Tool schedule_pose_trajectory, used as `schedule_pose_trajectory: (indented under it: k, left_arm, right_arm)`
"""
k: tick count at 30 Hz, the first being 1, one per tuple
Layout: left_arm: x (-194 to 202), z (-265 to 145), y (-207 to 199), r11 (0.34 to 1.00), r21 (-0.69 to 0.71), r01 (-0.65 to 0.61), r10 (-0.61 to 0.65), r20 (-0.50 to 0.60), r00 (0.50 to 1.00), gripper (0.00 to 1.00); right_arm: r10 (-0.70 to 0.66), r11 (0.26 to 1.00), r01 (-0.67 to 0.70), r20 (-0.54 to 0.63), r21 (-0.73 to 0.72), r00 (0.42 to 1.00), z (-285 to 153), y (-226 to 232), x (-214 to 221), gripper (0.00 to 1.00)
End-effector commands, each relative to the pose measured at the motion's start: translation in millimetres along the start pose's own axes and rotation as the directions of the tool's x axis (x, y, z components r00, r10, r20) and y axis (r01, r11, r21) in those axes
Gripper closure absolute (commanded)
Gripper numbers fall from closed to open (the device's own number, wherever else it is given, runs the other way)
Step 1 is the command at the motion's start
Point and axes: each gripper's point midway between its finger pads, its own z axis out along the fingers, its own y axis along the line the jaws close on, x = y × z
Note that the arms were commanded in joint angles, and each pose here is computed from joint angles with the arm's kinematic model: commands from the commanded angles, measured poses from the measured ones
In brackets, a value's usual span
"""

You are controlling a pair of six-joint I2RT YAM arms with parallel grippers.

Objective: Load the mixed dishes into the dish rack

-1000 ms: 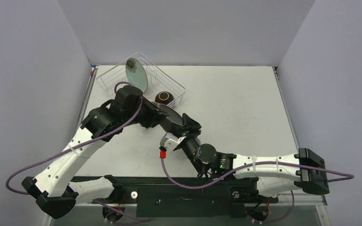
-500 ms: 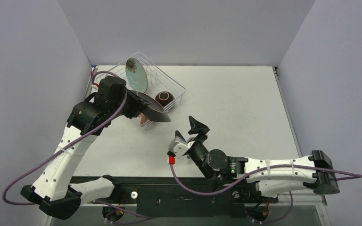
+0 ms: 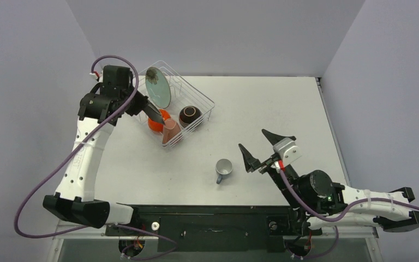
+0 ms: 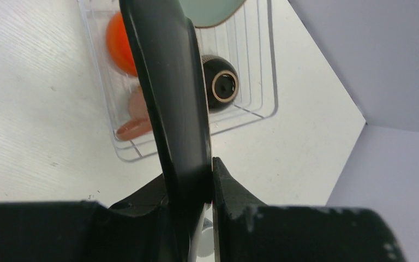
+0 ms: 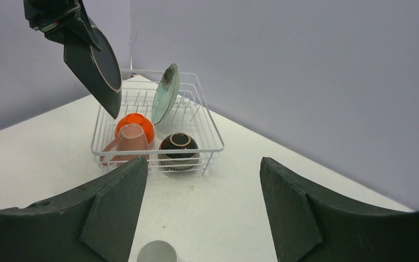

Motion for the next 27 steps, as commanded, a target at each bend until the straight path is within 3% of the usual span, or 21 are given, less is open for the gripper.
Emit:
schedule_pose_trajectory:
  k: [1, 7, 18, 27]
  left_arm:
    - [-59.0, 2.4, -44.7, 0.983, 0.175, -0.053, 0.031, 0.128, 0.991, 1.00]
    - [-77.1, 50.7, -49.4, 0.986, 0.151, -0.074, 0.056, 0.118, 0.991, 1.00]
    - [-103.1, 102.3, -66.1, 0.991, 0.116, -0.070, 0.054, 0.142, 0.988, 1.00]
    - [-101.2, 142.4, -60.5, 0.997, 0.046, -0.063, 0.057, 0.113, 0.992, 1.00]
  right_arm:
    - [0.074, 0.996, -0.070, -0.075, 0.055, 0.994, -14.7, -16.9, 18.8, 0.30]
    - [0.122, 0.988, -0.108, -0.132, 0.111, 0.984, -31.1, -34.5, 39.6, 0.31]
    - [0.138, 0.979, -0.109, -0.159, 0.175, 0.978, -37.4, -47.3, 47.1, 0.30]
    - [0.141, 0.973, -0.106, -0.164, 0.204, 0.976, -38.8, -52.7, 47.6, 0.30]
